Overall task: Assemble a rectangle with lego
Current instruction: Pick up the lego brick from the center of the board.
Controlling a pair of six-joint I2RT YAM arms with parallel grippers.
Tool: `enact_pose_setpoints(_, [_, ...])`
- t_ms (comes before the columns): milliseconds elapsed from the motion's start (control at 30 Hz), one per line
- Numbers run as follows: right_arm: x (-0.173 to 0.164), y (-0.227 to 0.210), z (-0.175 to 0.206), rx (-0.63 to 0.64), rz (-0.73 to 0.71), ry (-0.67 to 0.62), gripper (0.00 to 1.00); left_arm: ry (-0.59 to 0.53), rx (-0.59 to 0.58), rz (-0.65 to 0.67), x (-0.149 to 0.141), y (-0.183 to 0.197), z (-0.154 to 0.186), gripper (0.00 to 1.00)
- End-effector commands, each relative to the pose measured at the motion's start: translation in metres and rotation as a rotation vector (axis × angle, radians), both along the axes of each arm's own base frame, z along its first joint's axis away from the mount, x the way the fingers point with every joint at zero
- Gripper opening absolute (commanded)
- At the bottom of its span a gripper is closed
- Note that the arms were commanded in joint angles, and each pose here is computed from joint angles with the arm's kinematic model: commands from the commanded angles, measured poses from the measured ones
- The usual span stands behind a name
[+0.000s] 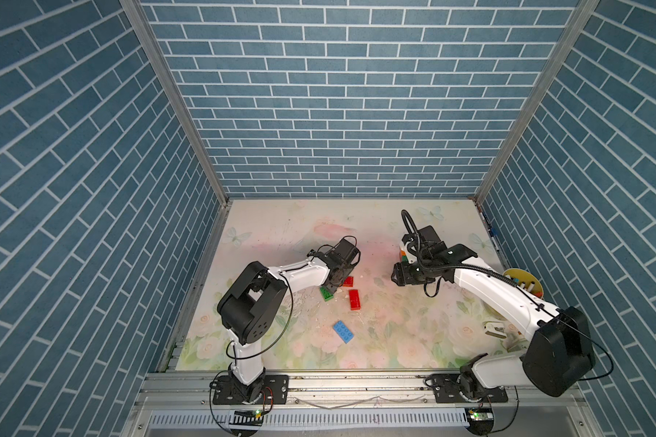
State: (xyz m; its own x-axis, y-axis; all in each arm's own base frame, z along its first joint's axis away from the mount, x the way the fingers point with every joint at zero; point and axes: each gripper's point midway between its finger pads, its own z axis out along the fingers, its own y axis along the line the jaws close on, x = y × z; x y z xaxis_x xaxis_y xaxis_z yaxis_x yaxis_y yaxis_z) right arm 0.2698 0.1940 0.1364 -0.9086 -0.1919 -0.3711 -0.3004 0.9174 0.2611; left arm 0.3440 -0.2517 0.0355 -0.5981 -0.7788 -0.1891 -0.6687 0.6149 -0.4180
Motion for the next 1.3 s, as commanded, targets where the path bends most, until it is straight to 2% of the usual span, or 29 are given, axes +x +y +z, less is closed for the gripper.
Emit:
enact_pose_setpoints(0, [-0.002, -0.001, -0.002, -0.006, 0.019, -0.006, 0.69, 0.060, -0.006, 0.040, -0.004, -0.003, -0.012, 0.68])
enact_pose_setpoints(400, [0.000, -0.004, -0.003, -0.017, 0.012, -0.020, 0.69, 0.202, 0.005, 0.077, -0.017, -0.008, -0.022, 0.62])
enact_pose_setpoints(767, [0.000, -0.003, -0.001, -0.008, 0.008, -0.029, 0.69, 0.185, -0.026, 0.187, -0.012, -0.014, 0.011, 0.62])
enact_pose_setpoints(967, [0.000, -0.005, 0.002, -0.006, 0.005, -0.040, 0.69, 0.239, -0.022, 0.201, -0.011, -0.022, 0.001, 0.62])
enact_pose_setpoints(1267, [0.000, -0.005, 0.002, -0.004, 0.005, -0.045, 0.69, 0.263, -0.041, 0.221, -0.011, -0.027, -0.012, 0.63])
